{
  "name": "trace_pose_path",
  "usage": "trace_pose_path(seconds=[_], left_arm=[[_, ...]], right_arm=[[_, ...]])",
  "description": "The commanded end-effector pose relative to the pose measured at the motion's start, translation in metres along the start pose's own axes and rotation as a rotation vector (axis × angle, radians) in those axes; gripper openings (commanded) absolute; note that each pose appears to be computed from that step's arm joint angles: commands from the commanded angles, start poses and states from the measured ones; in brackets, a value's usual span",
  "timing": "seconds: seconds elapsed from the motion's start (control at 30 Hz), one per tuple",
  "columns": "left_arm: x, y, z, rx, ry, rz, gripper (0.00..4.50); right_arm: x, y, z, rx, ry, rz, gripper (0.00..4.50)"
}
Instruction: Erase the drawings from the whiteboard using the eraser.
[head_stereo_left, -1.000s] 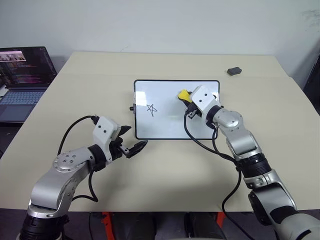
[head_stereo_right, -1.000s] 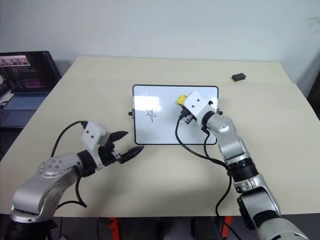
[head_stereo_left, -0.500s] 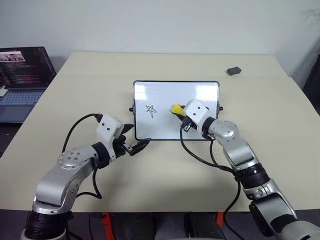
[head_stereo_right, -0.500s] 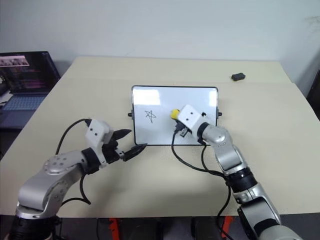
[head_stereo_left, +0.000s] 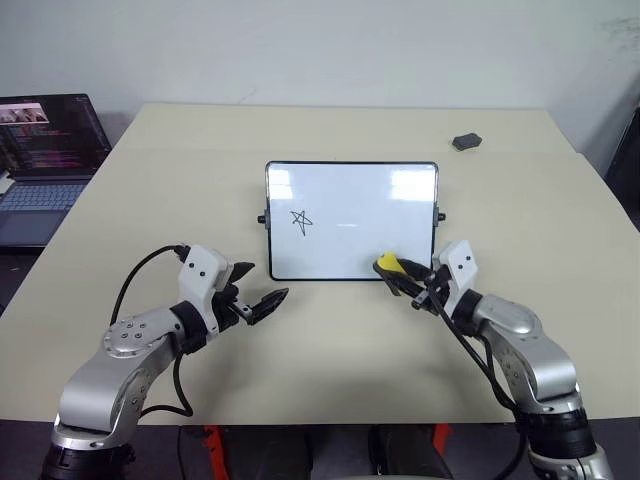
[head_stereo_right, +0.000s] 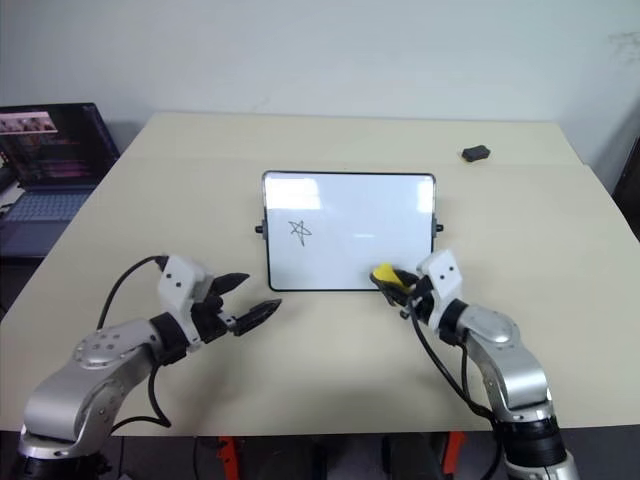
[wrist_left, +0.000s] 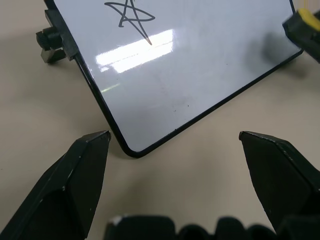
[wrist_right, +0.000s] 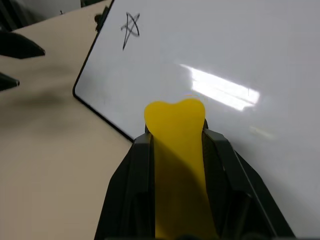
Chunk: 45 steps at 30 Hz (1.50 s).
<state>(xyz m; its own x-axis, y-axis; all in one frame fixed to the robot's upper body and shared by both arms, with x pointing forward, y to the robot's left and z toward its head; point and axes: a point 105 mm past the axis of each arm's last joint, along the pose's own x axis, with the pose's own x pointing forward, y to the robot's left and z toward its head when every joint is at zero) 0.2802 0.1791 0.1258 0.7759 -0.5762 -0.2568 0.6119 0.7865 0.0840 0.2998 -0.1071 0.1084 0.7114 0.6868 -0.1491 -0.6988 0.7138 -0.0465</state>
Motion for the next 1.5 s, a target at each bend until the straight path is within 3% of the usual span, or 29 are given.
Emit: trace_pose_path(seconds=[0.03, 0.47, 0.6, 0.9, 1.17, 1.3, 1.5], left_arm=[[-0.006, 0.004, 0.011, 0.035, -0.045, 0.019, 4.5], [-0.016, 0.017, 0.011, 0.046, -0.043, 0.087, 4.5], [-0.018, 0.021, 0.013, 0.071, -0.032, 0.102, 4.5], [-0.016, 0.021, 0.011, 0.089, -0.003, 0.057, 4.5], [-0.012, 0.023, 0.015, 0.106, -0.013, 0.047, 4.5], [-0.01, 0.022, 0.017, 0.113, -0.015, 0.034, 4.5], [-0.008, 0.021, 0.019, 0.118, -0.017, 0.023, 4.5]], right_arm=[[-0.007, 0.005, 0.007, -0.118, -0.022, 0.015, 0.97], [0.001, 0.017, 0.021, -0.346, -0.094, 0.088, 0.97], [0.019, 0.007, 0.032, -0.54, -0.039, 0.059, 0.97], [0.094, 0.015, 0.096, -0.69, -0.134, 0.014, 0.97], [0.137, 0.027, 0.146, -0.802, -0.192, 0.018, 0.97], [0.152, 0.029, 0.132, -0.828, -0.14, 0.037, 0.97], [0.155, 0.028, 0.084, -0.825, 0.017, 0.126, 0.97]])
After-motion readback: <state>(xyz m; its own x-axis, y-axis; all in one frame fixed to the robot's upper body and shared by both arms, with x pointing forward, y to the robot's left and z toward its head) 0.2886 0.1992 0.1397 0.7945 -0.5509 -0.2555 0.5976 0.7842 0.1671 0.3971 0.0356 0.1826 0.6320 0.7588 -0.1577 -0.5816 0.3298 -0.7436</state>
